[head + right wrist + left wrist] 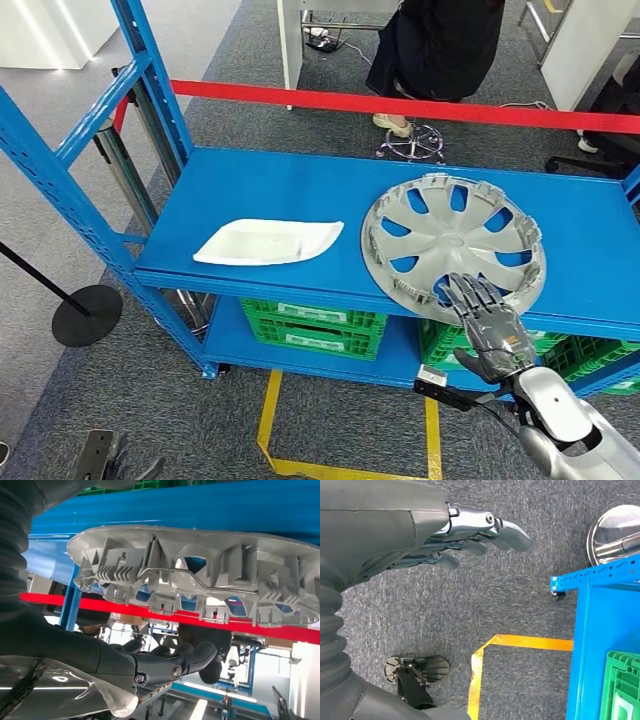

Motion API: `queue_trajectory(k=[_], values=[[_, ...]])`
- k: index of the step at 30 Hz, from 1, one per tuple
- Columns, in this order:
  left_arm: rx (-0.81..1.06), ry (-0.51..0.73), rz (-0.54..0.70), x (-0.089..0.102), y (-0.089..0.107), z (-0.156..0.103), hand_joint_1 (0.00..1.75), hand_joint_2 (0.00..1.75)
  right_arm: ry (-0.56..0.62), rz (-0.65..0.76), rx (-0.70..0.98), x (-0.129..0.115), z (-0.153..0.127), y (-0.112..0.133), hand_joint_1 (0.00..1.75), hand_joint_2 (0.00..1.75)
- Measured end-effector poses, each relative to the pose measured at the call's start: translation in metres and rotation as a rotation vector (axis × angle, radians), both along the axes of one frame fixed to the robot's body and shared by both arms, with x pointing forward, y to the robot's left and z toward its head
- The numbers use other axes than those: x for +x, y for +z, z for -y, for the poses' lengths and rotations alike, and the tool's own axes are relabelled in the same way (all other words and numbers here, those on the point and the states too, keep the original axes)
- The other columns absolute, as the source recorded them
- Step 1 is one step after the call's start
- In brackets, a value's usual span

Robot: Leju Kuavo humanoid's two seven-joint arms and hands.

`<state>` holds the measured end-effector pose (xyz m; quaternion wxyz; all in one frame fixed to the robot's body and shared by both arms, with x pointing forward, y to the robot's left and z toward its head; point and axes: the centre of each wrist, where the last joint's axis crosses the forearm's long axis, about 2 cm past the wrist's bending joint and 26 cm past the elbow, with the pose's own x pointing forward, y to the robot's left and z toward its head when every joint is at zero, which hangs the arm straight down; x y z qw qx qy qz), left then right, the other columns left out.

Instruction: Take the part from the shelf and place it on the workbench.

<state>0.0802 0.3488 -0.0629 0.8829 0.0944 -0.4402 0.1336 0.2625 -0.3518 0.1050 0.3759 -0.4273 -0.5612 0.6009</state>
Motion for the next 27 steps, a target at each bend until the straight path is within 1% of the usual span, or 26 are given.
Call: queue_trajectory(k=[5, 13, 19, 20, 23, 24, 27], values=[[-0.001, -0.001, 0.002, 0.001, 0.0, 0.0, 0.0, 1.75, -0.007, -0.031, 0.009, 0.006, -0.003, -0.003, 0.0, 1.75], [-0.005, -0.012, 0.001, 0.004, 0.0, 0.0, 0.0, 1.75, -0.028, -0.073, 0.022, 0.023, -0.011, -0.007, 0.0, 1.75], [-0.007, -0.011, 0.003, 0.005, 0.0, 0.001, 0.0, 1.75, -0.041, -0.091, 0.029, 0.03, -0.015, -0.008, 0.0, 1.75], [-0.008, -0.01, 0.003, 0.005, 0.0, 0.001, 0.0, 1.75, -0.046, -0.096, 0.03, 0.031, -0.016, -0.009, 0.03, 1.75], [-0.011, -0.006, 0.006, 0.006, 0.0, 0.001, 0.0, 1.75, -0.068, -0.103, 0.037, 0.034, -0.018, -0.011, 1.34, 1.75], [-0.013, -0.004, 0.006, 0.006, 0.0, 0.002, 0.0, 1.75, -0.075, -0.102, 0.039, 0.035, -0.018, -0.011, 1.75, 1.75], [-0.015, 0.001, 0.006, 0.006, 0.0, 0.002, 0.0, 1.75, -0.089, -0.083, 0.042, 0.036, -0.019, -0.012, 1.75, 1.75]])
